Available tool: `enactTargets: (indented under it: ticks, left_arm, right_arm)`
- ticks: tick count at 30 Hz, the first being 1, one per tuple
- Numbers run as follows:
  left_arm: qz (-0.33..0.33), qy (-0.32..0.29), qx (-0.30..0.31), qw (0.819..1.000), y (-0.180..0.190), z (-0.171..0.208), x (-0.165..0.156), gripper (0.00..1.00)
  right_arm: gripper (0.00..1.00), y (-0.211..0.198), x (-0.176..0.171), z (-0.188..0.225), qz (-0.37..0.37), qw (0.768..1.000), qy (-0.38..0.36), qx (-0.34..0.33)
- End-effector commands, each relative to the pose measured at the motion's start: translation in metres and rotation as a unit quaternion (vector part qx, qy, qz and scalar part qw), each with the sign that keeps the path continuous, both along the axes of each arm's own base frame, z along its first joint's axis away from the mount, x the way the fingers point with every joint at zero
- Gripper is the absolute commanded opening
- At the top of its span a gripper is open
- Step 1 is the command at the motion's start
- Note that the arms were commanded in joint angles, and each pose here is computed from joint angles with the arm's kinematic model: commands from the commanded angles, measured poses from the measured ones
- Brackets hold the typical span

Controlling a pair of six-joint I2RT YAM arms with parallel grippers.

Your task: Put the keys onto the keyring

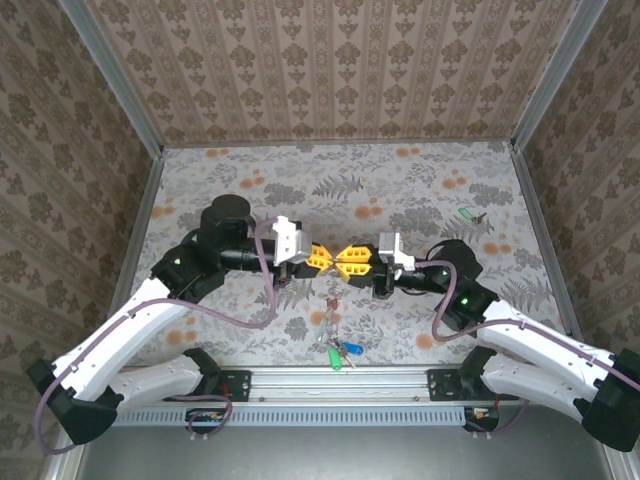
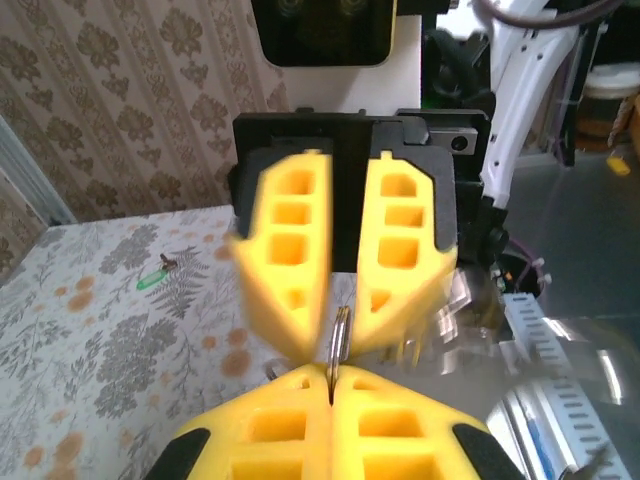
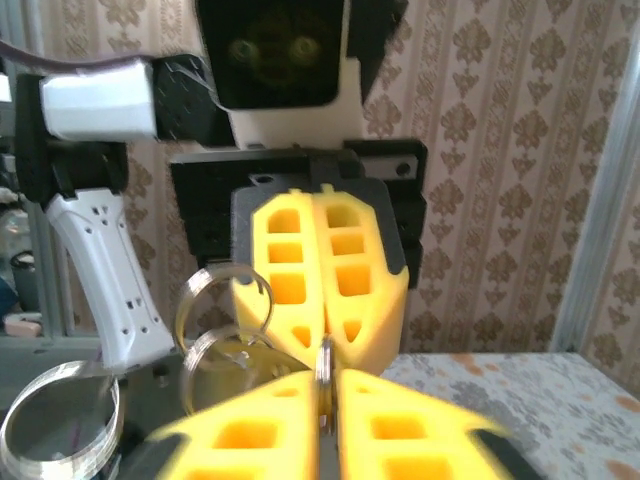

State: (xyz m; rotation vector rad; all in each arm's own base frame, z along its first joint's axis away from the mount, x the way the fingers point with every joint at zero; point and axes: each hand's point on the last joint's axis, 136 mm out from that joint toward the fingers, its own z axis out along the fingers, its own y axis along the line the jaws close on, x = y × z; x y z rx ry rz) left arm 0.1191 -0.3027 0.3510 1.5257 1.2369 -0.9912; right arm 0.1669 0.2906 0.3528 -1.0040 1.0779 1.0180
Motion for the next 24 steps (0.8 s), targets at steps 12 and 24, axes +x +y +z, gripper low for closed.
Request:
enactTargets:
  ticks: [12, 24]
  left_arm:
    - [0.072, -0.183, 0.128, 0.972, 0.001, -0.007, 0.033, 0.0]
    - [0.048, -0.136, 0.188, 0.972, -0.003, -0.026, 0.038, 0.0]
  right_arm:
    - [0.42, -0.051, 0.068, -0.017, -0.169, 0.982, 0.047, -0.075]
    - [0.36, -0.016, 0.033, -0.018, -0.027, 0.992, 0.049, -0.111]
